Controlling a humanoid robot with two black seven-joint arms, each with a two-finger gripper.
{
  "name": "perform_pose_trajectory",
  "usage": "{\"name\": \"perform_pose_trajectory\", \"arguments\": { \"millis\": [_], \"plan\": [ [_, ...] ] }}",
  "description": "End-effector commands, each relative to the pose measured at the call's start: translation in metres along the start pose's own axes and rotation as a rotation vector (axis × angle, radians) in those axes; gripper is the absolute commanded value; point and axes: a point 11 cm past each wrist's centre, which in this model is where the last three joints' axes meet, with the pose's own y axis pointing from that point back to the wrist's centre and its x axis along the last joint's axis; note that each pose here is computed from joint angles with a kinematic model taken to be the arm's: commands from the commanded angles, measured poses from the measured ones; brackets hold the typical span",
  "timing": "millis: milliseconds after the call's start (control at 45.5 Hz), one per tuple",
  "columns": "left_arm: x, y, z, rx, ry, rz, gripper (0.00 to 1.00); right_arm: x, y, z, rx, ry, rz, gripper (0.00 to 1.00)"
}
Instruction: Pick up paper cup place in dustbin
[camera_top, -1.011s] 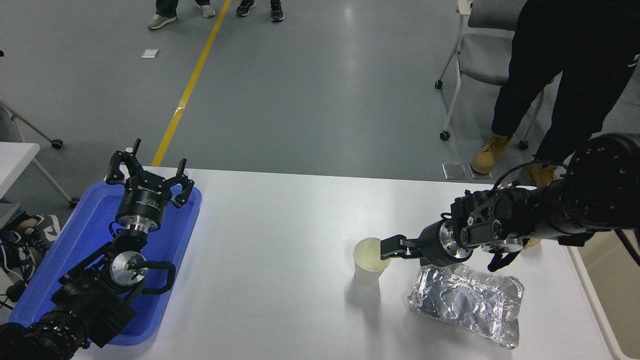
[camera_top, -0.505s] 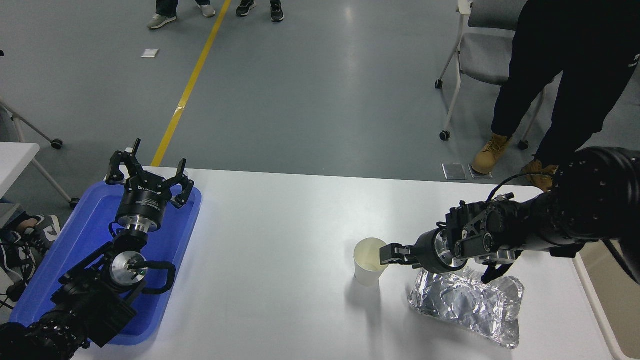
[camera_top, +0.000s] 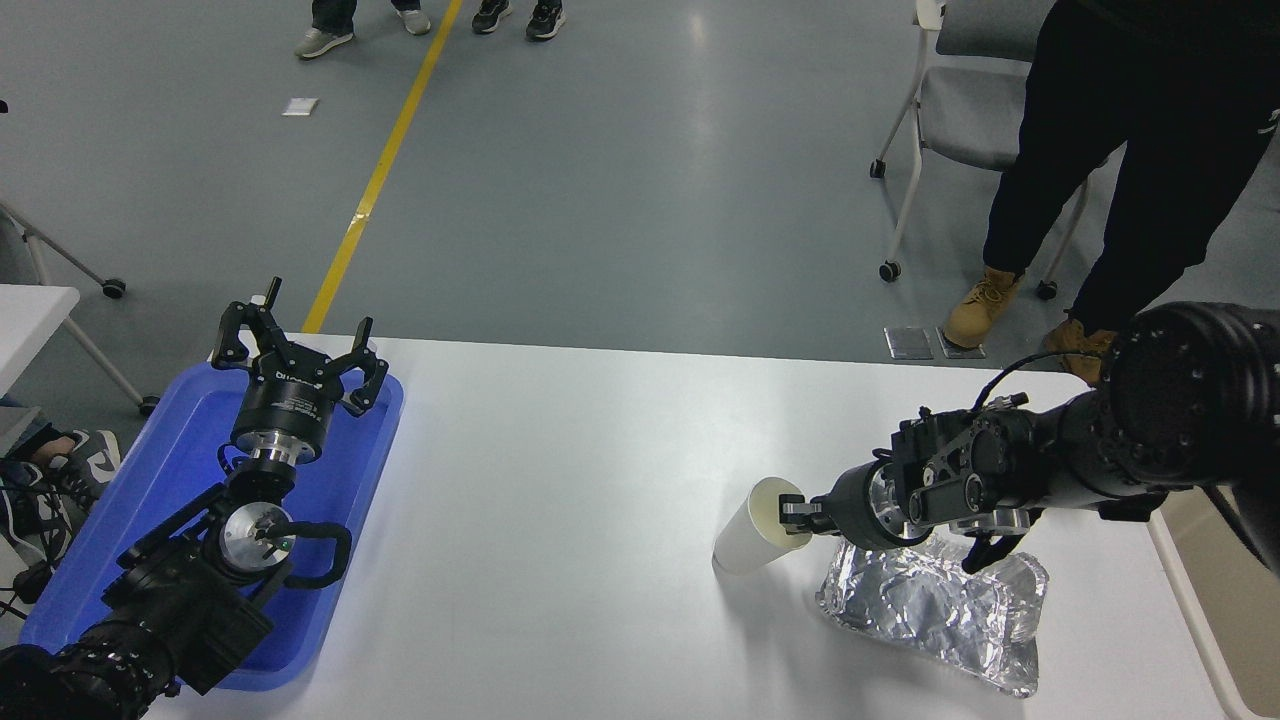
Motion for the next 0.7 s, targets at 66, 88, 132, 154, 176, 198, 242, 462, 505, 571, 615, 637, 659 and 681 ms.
{"name": "perform_pose_trajectory", "arguments": {
  "millis": [66, 88, 132, 154, 176, 198, 242, 462, 505, 571, 615, 637, 659, 681],
  "plan": [
    [0.0, 0.0, 0.0, 0.001, 0.0, 0.0, 1.0, 0.003, 0.003, -0.003, 0.007, 0.011, 0.002, 0.0],
    [0.0, 0.0, 0.0, 0.001, 0.0, 0.0, 1.0, 0.004, 0.003, -0.003, 0.005, 0.013, 0.004, 0.0],
    [0.0, 0.0, 0.0, 0.001, 0.0, 0.0, 1.0, 0.007, 0.005, -0.004, 0.005, 0.017, 0.009, 0.0],
    [0.0, 0.0, 0.0, 0.001, 0.0, 0.0, 1.0, 0.008, 0.006, -0.005, 0.005, 0.019, 0.01, 0.0],
    [0.0, 0.0, 0.0, 0.001, 0.0, 0.0, 1.0, 0.014, 0.01, -0.007, 0.003, 0.028, 0.016, 0.0],
    [0.0, 0.0, 0.0, 0.0, 0.001, 0.001, 1.0, 0.017, 0.012, -0.008, 0.004, 0.031, 0.019, 0.0],
    [0.0, 0.0, 0.0, 0.001, 0.0, 0.0, 1.0, 0.021, 0.015, -0.011, 0.006, 0.037, 0.024, 0.0],
    [0.0, 0.0, 0.0, 0.0, 0.001, 0.001, 1.0, 0.06, 0.053, -0.015, 0.004, 0.03, 0.082, 0.0],
    [0.0, 0.0, 0.0, 0.0, 0.0, 0.002, 1.0, 0.069, 0.063, -0.014, 0.004, 0.022, 0.096, 0.0],
    [0.0, 0.0, 0.0, 0.0, 0.001, 0.001, 1.0, 0.083, 0.079, -0.014, 0.005, 0.01, 0.112, 0.0],
    [0.0, 0.0, 0.0, 0.001, 0.0, 0.0, 1.0, 0.093, 0.091, -0.016, 0.008, 0.004, 0.126, 0.0],
    [0.0, 0.0, 0.0, 0.001, 0.0, 0.0, 1.0, 0.097, 0.096, -0.016, 0.007, 0.003, 0.131, 0.0],
    [0.0, 0.0, 0.0, 0.0, 0.0, 0.002, 1.0, 0.106, 0.107, -0.015, 0.007, -0.008, 0.144, 0.0],
    [0.0, 0.0, 0.0, 0.001, 0.0, 0.0, 1.0, 0.11, 0.112, -0.016, 0.009, -0.01, 0.148, 0.0]
  ]
}}
